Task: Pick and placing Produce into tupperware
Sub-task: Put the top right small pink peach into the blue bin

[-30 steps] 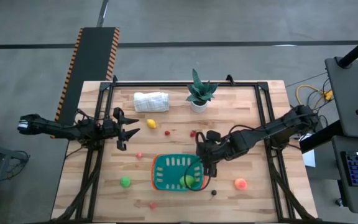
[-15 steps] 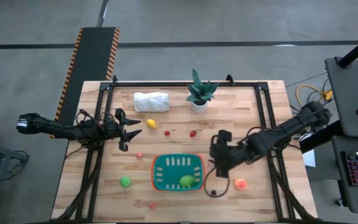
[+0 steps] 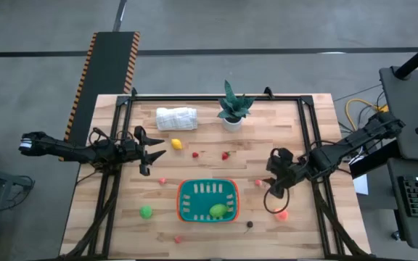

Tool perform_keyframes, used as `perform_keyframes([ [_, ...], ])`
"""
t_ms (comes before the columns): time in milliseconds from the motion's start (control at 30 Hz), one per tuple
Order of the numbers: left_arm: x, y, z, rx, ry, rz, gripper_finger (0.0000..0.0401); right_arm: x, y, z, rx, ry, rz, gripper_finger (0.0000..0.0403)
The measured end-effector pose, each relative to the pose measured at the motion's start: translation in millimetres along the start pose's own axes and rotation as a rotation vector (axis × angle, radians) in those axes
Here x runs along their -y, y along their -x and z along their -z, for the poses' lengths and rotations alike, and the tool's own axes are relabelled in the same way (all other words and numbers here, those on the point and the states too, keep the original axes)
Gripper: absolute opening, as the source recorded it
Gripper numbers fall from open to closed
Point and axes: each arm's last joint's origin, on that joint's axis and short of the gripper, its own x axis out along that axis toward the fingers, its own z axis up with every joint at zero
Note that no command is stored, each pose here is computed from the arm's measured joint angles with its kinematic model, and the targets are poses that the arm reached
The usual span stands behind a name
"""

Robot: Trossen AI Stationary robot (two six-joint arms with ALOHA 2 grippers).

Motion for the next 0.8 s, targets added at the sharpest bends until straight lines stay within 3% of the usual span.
perform_keyframes([
  [167, -0.3, 0.0, -0.1, 0.000, 0.000, -0.009, 0.0173, 4.2, -11.0, 12.5, -0.084, -0.052, -0.008, 0.0219],
  [567, -0.9, 0.0, -0.1, -0.001, 0.000, -0.031, 0.0173, -3.6, -40.8, 18.2, -0.093, -0.082, 0.022, 0.0220],
  [800, -0.9, 0.0, -0.1, -0.001, 0.000, -0.031, 0.0173, -6.6, -56.2, 22.9, -0.146, -0.056, 0.067, 0.0273],
])
